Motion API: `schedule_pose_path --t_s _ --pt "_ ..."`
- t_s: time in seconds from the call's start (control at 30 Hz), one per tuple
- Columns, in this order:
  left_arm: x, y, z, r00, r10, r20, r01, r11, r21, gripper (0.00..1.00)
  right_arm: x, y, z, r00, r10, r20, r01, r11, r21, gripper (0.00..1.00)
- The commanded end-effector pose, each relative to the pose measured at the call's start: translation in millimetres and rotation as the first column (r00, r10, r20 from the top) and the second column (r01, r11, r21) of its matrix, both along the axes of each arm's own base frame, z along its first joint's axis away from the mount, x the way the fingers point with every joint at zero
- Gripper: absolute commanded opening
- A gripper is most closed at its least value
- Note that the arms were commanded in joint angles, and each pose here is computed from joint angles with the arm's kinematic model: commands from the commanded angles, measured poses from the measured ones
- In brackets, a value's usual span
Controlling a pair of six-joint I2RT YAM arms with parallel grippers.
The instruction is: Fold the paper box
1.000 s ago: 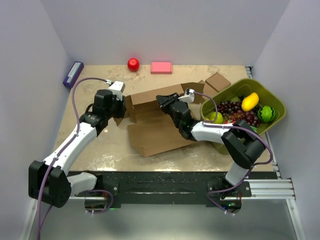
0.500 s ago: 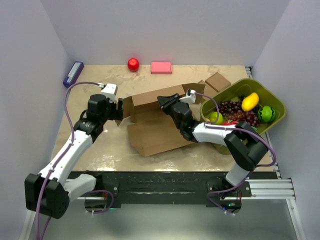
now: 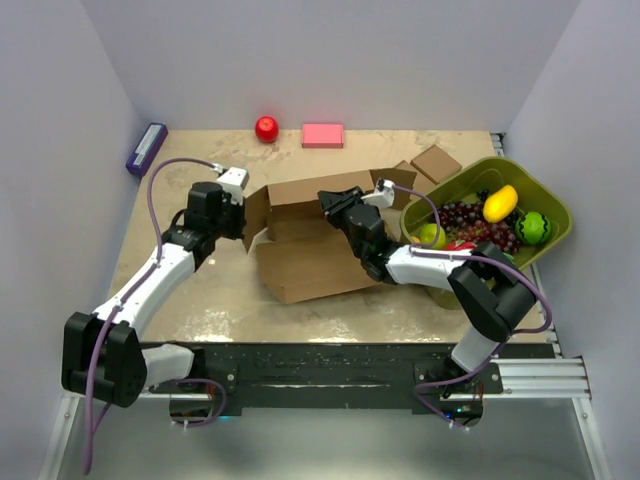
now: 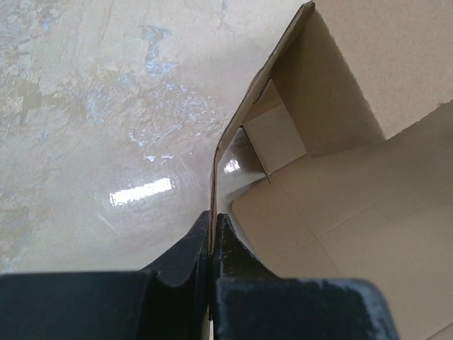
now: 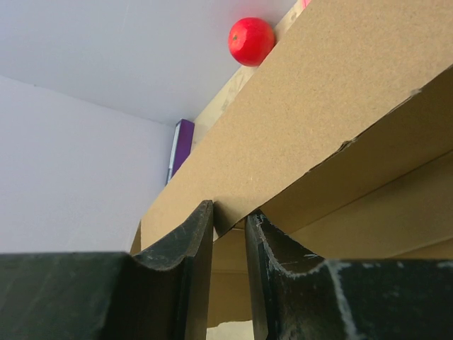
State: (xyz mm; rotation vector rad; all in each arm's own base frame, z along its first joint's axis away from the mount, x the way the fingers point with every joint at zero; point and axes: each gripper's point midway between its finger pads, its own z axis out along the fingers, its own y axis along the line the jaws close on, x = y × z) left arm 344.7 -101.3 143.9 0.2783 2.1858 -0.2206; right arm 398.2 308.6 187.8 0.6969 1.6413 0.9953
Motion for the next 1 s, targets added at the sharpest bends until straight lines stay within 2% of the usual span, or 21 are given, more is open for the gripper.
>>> schedule_pose_path --t_s 0.0,0.17,0.5,0.7,0.8,0.97 --pt "25 -17 57 0.992 -0.001 0.13 0.014 0.995 -0.101 0.0 1 -8 -22 0.999 -0.035 -0.022 0.033 0.995 -0.096 0.26" --pt "29 -28 64 0.992 -0.027 0.126 0.046 0.988 -0.148 0.0 -4 3 -18 0.999 -0.008 0.032 0.012 0.992 -0.127 0.26" --pt "36 -30 90 0.992 -0.023 0.123 0.042 0.987 -0.155 0.0 -11 12 -14 0.997 -0.044 0.067 0.059 0.969 -0.24 0.26" --pt "36 -38 73 0.995 -0.058 0.076 0.071 0.983 -0.171 0.0 -18 18 -12 0.995 -0.049 0.084 0.072 0.949 -0.308 0.28" --pt "33 -32 62 0.996 -0.055 0.066 0.063 0.99 -0.128 0.0 -18 13 -18 0.996 -0.076 0.053 0.089 0.945 -0.315 0.35" --pt "26 -29 57 0.986 -0.102 0.133 0.109 0.993 -0.045 0.0 -21 4 -3 0.994 -0.098 0.055 0.11 0.943 -0.315 0.52"
